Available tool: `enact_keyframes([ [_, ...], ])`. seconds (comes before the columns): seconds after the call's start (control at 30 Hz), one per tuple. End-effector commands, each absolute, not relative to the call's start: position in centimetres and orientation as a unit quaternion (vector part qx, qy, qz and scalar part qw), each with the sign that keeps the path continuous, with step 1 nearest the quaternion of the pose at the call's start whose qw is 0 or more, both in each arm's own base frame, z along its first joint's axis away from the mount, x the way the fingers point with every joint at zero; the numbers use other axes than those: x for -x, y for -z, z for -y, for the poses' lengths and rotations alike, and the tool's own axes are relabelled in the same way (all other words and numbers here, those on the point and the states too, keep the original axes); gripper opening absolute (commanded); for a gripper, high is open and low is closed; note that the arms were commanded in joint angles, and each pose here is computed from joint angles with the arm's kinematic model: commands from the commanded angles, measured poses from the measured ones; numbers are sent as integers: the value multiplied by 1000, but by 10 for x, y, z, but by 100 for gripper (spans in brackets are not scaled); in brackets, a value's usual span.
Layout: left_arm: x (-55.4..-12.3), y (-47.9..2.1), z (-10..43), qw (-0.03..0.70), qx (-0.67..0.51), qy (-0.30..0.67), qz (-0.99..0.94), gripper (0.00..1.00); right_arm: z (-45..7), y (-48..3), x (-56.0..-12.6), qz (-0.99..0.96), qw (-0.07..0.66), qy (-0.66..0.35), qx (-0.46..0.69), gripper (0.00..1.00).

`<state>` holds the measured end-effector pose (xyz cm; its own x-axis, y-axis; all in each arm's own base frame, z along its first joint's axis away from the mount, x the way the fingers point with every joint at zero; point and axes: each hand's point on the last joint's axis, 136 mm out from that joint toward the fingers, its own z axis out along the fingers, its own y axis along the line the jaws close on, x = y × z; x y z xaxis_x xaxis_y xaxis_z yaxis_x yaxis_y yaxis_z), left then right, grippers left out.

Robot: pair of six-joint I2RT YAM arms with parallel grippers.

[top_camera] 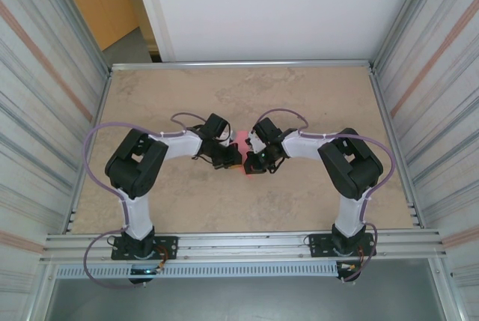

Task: Fold a paper plane with a square sheet of paper (pick it up from the middle)
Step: Third fold the triangle at the center of the table.

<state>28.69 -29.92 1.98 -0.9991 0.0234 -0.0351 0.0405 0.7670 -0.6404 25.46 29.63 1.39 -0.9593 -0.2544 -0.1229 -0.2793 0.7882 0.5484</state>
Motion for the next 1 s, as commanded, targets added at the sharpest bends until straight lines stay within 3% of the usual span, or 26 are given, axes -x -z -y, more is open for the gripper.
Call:
enact_keyframes([
  [0.0, -291, -18, 296, 36, -29, 335, -941, 7, -272, 17, -232, -965, -37, -235, 108, 5],
  [0.67, -339, 7, 219, 62, 28, 279, -958, 6, -243, 34, -223, -979, -54, -182, 79, 5],
  [0.97, -359, -23, 221, 96, 16, 298, -949, 7, -277, -16, -256, -964, 9, -249, 94, 13],
])
